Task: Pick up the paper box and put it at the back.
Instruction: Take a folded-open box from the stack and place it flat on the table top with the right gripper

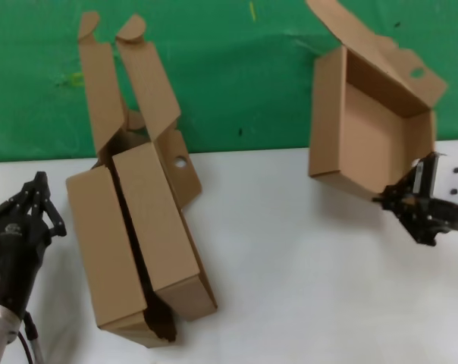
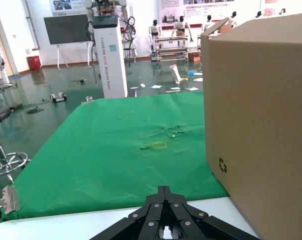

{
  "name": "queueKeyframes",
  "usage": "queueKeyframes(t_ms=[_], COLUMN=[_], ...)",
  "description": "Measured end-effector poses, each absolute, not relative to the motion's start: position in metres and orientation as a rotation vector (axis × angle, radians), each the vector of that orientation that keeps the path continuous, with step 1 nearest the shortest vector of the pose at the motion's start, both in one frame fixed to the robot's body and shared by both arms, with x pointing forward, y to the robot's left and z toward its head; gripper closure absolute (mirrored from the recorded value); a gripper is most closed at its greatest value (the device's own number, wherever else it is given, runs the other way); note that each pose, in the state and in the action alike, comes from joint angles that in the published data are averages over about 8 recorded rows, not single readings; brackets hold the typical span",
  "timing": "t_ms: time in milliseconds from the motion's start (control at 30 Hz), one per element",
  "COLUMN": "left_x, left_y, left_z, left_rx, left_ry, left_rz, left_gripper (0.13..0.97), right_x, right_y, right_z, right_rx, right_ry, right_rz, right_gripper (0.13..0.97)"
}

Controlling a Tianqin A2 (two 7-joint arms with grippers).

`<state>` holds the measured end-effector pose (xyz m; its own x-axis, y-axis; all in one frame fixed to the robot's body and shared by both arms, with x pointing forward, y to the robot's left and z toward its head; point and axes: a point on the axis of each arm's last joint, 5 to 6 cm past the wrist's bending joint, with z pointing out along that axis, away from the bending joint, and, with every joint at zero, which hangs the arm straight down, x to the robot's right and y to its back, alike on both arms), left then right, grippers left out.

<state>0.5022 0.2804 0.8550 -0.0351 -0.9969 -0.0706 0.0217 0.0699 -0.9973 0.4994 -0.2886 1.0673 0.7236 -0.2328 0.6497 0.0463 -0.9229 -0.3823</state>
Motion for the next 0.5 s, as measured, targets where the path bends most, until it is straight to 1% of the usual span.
queueKeyframes(t_ms=[300,500], left_x=[0.502,0.502], left_y=[0.280,0.280], left_z=[0.855,0.855], left_rx=[-1.125,-1.125], left_ry=[1.253,1.253], left_rz=[-1.193,-1.193], left_gripper=[0.954,0.954], right_x=[0.510,0.530], right_y=[-0.282,-0.276], right_z=[1.074,1.077], right_rx=[-2.643,-2.686], right_ry=[0.204,0.205], right_rz=[-1.055,-1.105], right_gripper=[0.947,0.947])
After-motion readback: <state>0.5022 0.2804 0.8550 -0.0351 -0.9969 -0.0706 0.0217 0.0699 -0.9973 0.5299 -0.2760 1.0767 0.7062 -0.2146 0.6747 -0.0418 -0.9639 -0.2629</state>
